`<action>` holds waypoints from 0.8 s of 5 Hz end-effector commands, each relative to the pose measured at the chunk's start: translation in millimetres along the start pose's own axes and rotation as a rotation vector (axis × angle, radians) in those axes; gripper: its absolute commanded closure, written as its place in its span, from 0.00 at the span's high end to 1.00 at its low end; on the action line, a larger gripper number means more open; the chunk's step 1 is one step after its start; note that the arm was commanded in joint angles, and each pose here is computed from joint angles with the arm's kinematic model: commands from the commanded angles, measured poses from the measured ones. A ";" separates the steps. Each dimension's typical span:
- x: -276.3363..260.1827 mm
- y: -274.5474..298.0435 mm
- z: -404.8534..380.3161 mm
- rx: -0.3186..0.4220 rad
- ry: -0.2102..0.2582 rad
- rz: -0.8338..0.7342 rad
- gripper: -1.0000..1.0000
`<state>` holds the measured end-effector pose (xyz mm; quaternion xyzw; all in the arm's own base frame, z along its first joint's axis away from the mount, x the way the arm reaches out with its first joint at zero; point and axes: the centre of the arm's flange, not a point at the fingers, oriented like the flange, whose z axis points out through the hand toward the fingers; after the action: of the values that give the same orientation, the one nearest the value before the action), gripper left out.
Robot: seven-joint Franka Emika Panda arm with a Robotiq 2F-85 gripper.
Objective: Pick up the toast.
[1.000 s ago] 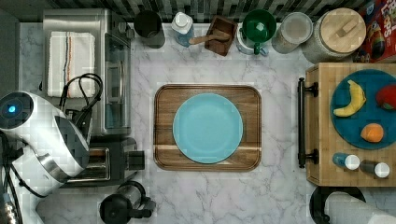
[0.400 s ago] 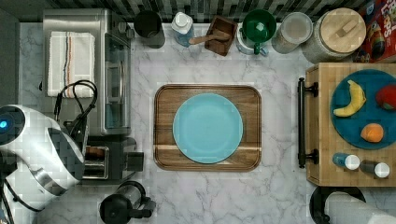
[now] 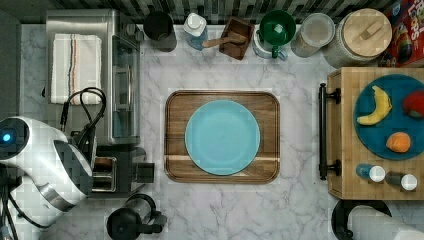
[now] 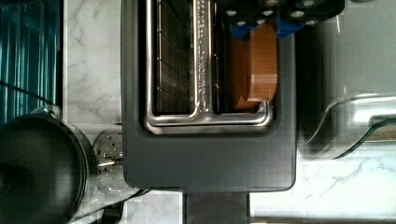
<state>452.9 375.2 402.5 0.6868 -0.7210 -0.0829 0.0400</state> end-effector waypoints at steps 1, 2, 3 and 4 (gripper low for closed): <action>-62.8 77.7 -57.0 0.125 -0.020 -0.167 0.00; -53.7 70.9 -102.0 0.139 -0.065 -0.155 0.00; -41.2 65.8 -134.3 0.171 -0.125 -0.157 0.00; -20.5 56.1 -168.5 0.157 -0.169 -0.157 0.00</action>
<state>441.2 359.8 456.1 0.6962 -0.7131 -0.0793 0.0229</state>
